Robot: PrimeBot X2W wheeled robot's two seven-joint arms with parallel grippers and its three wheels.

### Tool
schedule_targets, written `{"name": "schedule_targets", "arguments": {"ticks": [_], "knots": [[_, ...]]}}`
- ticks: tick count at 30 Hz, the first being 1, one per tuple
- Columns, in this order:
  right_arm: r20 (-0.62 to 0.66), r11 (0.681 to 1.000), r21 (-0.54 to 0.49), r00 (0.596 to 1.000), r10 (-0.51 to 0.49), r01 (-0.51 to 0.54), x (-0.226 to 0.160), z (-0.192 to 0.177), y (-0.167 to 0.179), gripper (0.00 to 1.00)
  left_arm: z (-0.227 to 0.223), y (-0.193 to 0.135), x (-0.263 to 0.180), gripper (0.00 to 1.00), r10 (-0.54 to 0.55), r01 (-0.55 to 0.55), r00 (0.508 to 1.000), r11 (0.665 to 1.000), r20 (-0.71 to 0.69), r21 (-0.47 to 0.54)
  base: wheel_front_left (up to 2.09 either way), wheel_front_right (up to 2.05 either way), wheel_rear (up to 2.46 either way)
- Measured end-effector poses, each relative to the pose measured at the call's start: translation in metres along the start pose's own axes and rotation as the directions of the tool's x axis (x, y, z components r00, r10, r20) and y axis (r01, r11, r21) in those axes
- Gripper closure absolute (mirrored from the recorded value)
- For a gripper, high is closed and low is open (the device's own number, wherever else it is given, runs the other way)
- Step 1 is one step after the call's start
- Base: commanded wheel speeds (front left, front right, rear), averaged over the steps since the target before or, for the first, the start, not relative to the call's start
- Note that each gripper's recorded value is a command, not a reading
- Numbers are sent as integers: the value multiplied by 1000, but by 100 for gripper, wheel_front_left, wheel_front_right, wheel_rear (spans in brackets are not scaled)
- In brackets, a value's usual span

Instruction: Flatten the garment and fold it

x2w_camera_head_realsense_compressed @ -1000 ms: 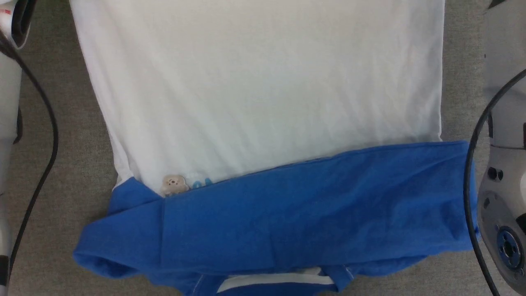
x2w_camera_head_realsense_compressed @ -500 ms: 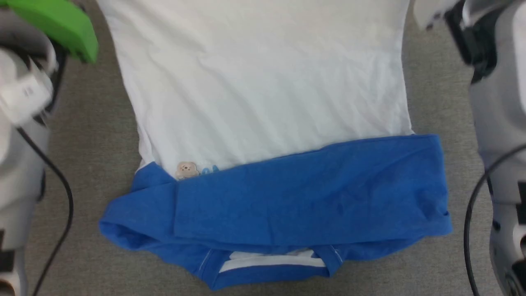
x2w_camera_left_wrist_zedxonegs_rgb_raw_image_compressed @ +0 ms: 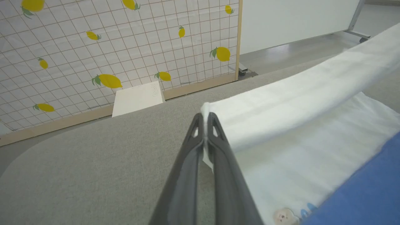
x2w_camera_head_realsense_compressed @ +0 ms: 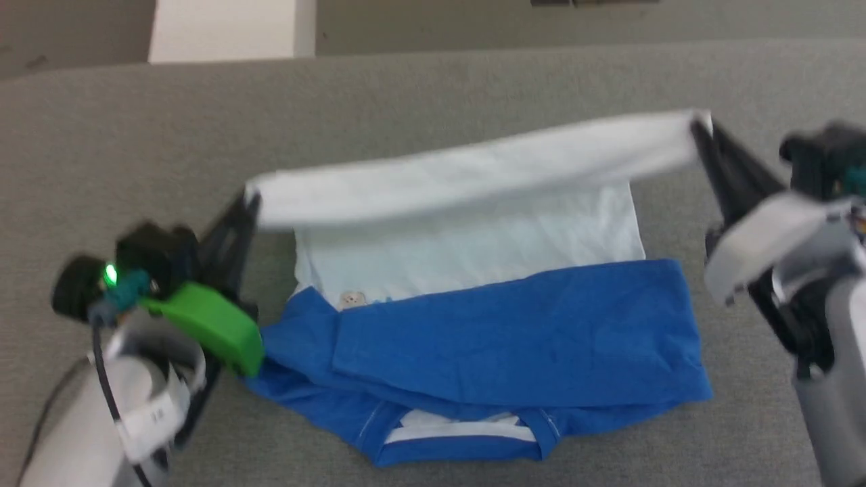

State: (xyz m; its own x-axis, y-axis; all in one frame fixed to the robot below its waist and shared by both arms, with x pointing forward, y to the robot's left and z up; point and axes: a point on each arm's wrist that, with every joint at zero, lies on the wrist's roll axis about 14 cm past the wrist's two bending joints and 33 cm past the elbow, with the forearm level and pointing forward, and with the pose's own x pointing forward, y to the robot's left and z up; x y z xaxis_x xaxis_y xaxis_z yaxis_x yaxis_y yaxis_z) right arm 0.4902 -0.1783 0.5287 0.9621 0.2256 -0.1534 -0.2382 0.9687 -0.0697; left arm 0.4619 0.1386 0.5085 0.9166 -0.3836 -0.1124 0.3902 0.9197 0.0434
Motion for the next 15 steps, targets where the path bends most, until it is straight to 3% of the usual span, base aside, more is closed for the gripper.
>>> {"name": "schedule_targets", "arguments": {"ticks": [9, 15], "knots": [[-110, 997, 68, 994, -26, 34, -75, -27, 14, 100, -24, -30, -81, 100, -1, -11, 994, 993, -105, -118, 0, 0, 0], [-282, 992, 99, 958, -45, 76, -109, -78, 24, 100, -64, -49, -117, 100, -22, -23, 974, 980, -225, -196, 0, 0, 0]]}}
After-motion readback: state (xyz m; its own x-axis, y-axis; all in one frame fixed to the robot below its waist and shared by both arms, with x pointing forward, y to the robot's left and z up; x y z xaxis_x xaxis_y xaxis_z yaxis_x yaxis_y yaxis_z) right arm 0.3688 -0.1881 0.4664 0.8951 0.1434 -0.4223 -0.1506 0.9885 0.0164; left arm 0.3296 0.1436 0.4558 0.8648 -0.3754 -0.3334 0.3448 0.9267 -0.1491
